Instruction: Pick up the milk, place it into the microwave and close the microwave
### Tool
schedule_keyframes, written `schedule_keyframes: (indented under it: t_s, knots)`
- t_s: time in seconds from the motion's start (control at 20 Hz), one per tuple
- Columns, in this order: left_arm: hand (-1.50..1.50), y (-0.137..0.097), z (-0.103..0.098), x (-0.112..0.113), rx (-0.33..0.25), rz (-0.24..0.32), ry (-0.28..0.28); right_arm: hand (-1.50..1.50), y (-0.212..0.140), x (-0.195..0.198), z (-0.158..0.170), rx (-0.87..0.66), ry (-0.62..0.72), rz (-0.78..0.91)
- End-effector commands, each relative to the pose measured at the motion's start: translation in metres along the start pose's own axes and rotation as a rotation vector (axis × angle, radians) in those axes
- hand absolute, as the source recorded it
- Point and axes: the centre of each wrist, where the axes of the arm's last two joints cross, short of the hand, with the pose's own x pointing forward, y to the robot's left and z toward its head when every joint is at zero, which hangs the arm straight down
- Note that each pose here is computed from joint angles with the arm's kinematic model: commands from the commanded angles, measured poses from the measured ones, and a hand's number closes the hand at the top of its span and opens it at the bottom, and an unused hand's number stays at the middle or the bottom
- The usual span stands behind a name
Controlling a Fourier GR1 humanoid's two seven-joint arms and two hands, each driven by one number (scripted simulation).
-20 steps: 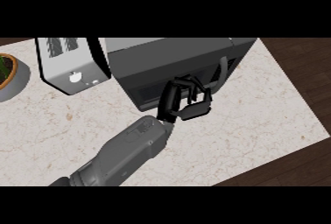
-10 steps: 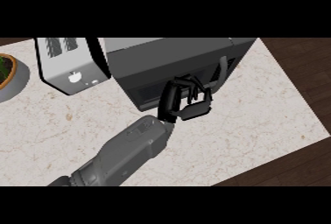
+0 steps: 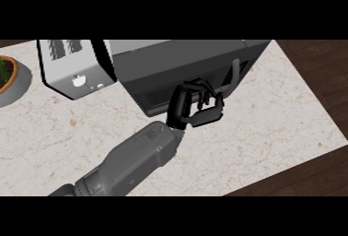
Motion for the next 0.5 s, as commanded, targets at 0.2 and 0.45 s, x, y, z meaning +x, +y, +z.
schedule_keyframes:
  t_s: [0.2, 0.45]
  knots:
    - [1.5, 0.003, -0.027, 0.012, 0.027, -0.007, -0.026, -1.5, -0.01, -0.01, 0.007, -0.036, 0.012, -0.062]
    - [1.5, 0.002, -0.028, 0.012, 0.016, -0.016, -0.031, -1.5, -0.016, -0.009, 0.001, -0.045, -0.009, -0.081]
